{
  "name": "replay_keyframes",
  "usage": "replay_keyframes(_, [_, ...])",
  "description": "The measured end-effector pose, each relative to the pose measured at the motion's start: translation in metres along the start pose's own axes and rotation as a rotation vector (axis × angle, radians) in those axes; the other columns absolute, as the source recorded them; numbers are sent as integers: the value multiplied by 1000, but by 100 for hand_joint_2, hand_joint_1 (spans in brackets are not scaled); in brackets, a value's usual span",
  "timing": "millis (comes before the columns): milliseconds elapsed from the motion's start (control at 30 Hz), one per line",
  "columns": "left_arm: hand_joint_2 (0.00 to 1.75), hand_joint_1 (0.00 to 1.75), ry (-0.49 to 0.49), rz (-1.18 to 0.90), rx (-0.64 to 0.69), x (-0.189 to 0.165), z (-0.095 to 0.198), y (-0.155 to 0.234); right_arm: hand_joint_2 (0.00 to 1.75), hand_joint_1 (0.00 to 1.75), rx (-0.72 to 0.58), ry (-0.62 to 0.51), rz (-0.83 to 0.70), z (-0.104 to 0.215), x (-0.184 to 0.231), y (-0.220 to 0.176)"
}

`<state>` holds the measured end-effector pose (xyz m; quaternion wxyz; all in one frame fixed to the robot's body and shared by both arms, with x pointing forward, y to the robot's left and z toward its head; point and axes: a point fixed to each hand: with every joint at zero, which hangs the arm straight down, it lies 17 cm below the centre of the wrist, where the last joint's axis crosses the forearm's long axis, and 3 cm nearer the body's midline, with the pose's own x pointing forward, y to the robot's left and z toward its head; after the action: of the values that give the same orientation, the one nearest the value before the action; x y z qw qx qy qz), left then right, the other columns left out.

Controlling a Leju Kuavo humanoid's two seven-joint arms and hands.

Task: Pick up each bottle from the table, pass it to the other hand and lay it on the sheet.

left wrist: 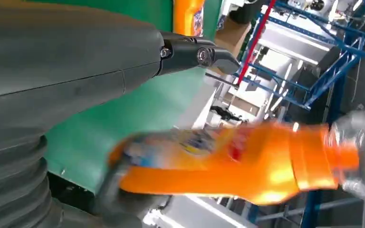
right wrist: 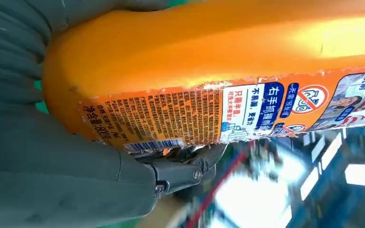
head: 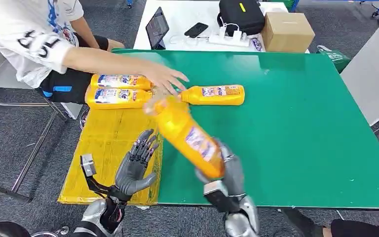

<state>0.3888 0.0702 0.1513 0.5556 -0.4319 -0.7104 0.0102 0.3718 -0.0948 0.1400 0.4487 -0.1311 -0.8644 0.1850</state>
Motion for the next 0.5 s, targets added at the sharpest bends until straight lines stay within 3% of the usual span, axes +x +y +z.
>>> replay_keyframes(233, [175,0,18,1,-16,-5,2,-4,175,175,225,7,-78,26,13,87])
replay_keyframes(500, [175,0,46,-9,-14,-11,5,-3,175,175,340,3,-111,40,24,132])
